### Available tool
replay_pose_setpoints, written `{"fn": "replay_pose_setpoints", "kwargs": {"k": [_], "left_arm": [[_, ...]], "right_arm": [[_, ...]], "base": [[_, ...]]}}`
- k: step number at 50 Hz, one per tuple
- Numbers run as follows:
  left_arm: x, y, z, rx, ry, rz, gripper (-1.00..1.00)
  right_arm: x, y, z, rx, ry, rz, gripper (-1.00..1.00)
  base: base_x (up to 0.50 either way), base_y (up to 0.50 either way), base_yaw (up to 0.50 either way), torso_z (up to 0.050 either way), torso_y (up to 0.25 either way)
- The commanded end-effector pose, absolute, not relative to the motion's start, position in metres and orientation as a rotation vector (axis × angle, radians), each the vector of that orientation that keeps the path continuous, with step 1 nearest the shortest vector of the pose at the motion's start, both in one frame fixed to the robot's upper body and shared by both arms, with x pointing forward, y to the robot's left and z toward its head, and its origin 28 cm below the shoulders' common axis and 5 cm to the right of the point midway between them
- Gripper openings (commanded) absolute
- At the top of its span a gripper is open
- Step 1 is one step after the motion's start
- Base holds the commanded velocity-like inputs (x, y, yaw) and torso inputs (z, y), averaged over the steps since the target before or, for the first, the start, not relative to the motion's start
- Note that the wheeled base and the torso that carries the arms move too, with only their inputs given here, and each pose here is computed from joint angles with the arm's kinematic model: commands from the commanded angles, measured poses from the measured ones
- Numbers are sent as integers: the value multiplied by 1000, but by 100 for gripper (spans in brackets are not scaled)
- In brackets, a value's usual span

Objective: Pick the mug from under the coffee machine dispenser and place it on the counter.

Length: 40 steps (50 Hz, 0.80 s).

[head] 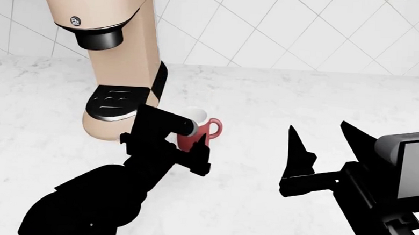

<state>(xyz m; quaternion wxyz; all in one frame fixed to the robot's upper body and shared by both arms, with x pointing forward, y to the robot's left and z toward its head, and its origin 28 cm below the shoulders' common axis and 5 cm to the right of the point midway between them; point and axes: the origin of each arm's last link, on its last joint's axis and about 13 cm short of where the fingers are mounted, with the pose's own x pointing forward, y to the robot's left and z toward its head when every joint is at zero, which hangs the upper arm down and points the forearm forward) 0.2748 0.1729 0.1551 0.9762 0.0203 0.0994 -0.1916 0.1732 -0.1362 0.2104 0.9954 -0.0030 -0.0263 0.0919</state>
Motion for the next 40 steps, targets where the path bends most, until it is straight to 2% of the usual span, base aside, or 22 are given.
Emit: {"fn": "replay_pose_setpoints", "kwargs": {"k": [1,14,40], "left_arm": [[271,173,144,43,264,-394,100],[267,173,146,41,260,-393,100],[225,177,173,10,152,-430,100]], "right_arm": [[172,-135,211,-7,-58,191,100],[175,-135,210,-5,-53,196,100],[178,-134,209,2,-53,198,100]], "base": [[0,0,0,0,0],[0,0,0,0,0],[0,0,0,0,0]]}}
